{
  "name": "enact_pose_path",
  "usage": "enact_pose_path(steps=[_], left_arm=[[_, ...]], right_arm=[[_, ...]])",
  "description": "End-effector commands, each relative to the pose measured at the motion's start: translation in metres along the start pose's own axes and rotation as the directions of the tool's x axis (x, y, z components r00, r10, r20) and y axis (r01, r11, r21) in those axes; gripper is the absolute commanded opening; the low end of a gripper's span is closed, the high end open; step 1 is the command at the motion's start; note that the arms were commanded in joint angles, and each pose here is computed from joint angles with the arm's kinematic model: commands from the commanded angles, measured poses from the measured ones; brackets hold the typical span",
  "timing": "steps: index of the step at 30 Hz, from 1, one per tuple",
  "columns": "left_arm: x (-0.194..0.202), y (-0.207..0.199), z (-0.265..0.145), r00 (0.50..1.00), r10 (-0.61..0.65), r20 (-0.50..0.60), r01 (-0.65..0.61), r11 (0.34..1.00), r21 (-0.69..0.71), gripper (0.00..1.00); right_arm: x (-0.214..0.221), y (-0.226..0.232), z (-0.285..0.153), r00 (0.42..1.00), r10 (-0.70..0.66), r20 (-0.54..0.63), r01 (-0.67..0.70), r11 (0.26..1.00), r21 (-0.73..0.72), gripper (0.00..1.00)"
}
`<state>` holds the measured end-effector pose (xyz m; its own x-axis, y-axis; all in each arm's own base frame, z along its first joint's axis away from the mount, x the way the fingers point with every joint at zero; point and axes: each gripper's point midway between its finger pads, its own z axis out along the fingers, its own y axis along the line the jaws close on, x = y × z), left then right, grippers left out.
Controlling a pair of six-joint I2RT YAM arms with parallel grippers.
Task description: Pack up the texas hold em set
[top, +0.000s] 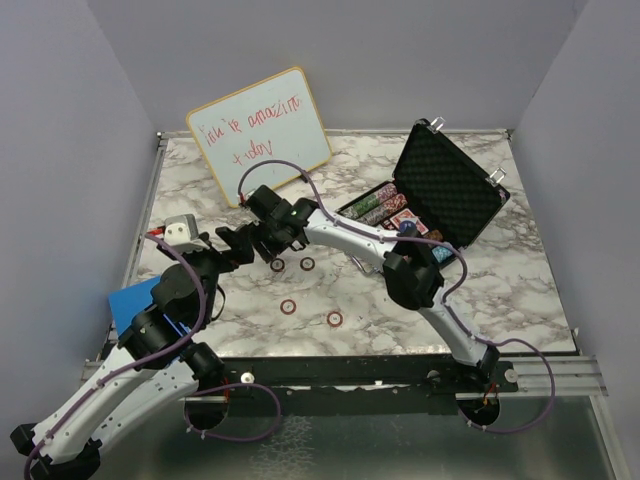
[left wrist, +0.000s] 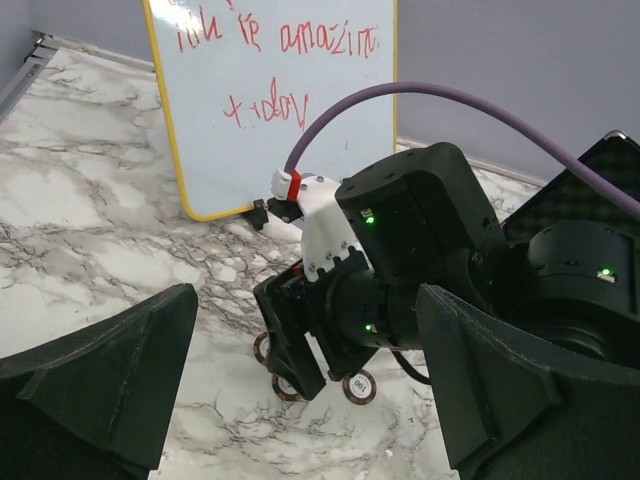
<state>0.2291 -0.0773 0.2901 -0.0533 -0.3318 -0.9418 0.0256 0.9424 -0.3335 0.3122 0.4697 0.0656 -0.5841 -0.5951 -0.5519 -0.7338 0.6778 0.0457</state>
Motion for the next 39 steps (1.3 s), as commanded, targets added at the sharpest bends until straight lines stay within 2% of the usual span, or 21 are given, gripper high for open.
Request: enact_pose_path(steps=[1, 7, 14, 18, 20, 25, 32, 39], left_arm=[[0.001, 0.011, -0.003, 1.000, -0.009, 0.015, 0.010, 0.999, -0.043, 0.99], [0.001, 0.013, -0.004, 1.000, -0.007, 0.015, 0.008, 0.999, -0.048, 0.99], [0.001, 0.013, -0.003, 1.000, -0.011, 0.014, 0.012, 0.999, -0.049, 0.99], [0.003, 0.011, -0.002, 1.000, -0.011, 0.008, 0.011, 0.999, -0.040, 0.99], [0.005, 0.010, -0.002, 1.000, -0.009, 0.003, 0.009, 0.999, -0.038, 0.99], [0.008, 0.007, 0.000, 1.000, -0.004, -0.008, 0.004, 1.000, -0.030, 0.99], [0.011, 0.007, 0.000, 1.000, -0.010, -0.016, 0.010, 1.000, -0.025, 0.99], [0.010, 0.008, -0.001, 1.000, -0.021, -0.010, 0.021, 0.999, -0.027, 0.99]], right_arm=[[-0.025, -0.004, 0.028, 0.994, -0.013, 0.108, 0.006, 0.998, 0.063, 0.65], [-0.029, -0.011, 0.052, 0.994, -0.009, 0.107, -0.004, 0.993, 0.117, 0.62], [0.005, -0.011, 0.061, 0.999, 0.007, -0.043, -0.002, 0.994, 0.111, 0.57], [0.032, -0.010, 0.063, 0.991, 0.008, -0.136, 0.005, 0.995, 0.098, 0.42], [0.046, -0.010, 0.060, 0.983, 0.000, -0.185, 0.017, 0.996, 0.091, 0.38], [0.064, -0.004, 0.044, 0.969, -0.043, -0.243, 0.050, 0.999, 0.021, 0.35], [0.101, 0.003, -0.002, 0.931, -0.130, -0.341, 0.103, 0.990, -0.098, 0.35], [0.135, 0.005, -0.039, 0.908, -0.167, -0.385, 0.109, 0.980, -0.167, 0.37]])
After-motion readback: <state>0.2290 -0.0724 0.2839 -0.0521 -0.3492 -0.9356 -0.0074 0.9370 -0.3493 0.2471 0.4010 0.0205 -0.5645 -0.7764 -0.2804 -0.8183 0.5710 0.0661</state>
